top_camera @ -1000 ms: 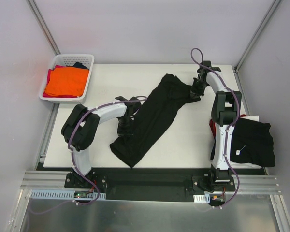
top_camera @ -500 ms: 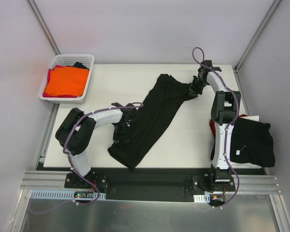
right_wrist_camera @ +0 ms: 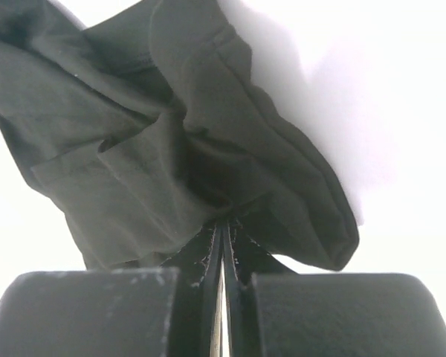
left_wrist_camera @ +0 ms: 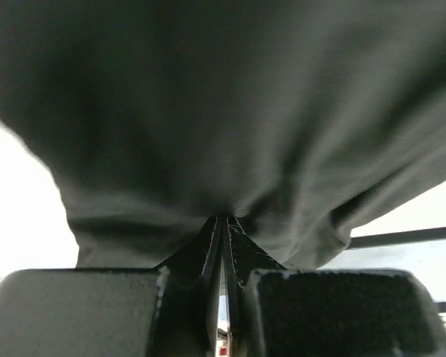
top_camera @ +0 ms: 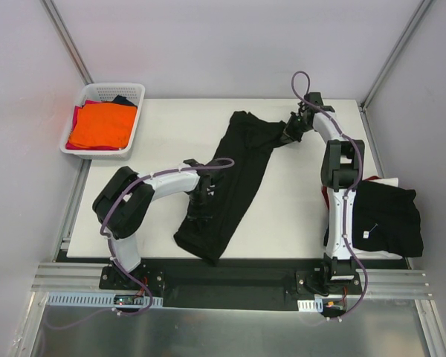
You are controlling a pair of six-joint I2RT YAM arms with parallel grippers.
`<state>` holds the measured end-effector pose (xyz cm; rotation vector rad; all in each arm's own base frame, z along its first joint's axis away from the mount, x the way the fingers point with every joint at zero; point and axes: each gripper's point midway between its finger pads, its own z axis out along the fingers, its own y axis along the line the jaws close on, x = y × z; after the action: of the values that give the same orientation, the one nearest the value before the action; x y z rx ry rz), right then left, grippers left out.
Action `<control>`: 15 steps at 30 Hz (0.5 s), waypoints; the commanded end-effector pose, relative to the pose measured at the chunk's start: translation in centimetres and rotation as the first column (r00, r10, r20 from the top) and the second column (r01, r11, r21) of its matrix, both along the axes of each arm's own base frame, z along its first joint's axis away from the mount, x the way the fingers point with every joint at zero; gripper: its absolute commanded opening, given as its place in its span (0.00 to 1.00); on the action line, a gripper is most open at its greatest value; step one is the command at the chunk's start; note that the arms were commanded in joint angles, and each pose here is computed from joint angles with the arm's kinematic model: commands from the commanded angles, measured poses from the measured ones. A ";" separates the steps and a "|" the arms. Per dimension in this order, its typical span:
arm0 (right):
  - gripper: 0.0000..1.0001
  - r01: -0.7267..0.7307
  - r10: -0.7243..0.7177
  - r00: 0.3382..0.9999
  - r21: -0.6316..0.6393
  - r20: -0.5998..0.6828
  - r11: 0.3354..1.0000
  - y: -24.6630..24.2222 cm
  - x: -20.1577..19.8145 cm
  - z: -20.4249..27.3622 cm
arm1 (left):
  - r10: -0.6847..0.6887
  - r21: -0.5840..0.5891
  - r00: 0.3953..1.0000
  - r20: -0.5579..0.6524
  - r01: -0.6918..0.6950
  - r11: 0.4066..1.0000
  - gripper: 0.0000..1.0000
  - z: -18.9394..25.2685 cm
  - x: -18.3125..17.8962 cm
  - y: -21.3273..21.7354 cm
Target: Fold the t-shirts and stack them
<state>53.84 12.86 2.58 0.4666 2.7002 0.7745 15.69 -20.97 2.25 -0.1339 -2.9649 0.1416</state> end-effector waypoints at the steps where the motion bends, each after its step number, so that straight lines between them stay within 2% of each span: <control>1: 0.01 -0.023 0.020 0.999 0.082 0.032 0.996 3.2 1.3 -0.3 | -0.042 -0.060 0.999 -0.012 0.042 0.997 0.02 0.3 -0.4 -3.5; 5: 0.01 -0.024 0.018 0.999 0.127 0.046 0.992 5.0 1.9 -0.9 | -0.091 -0.081 0.996 -0.026 0.089 0.993 0.01 0.0 -0.8 -5.7; 8: 0.01 -0.014 0.009 0.998 0.098 0.055 0.995 4.9 1.9 -1.2 | -0.115 -0.084 0.993 -0.027 0.112 0.990 0.00 -0.1 -1.0 -6.3; 11: 0.02 0.028 -0.030 0.993 0.024 0.114 0.999 3.0 2.1 0.5 | -0.114 -0.085 0.993 -0.022 0.111 0.990 0.01 0.0 -1.0 -6.1; 15: 0.04 0.036 -0.040 0.986 0.031 0.163 0.999 1.3 3.4 3.8 | -0.121 -0.102 0.993 -0.010 0.120 0.988 0.01 0.4 -0.7 -6.6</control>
<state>55.58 16.98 2.74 0.4387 2.5973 0.8937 14.52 -26.63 2.05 -0.3179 -2.9114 0.2412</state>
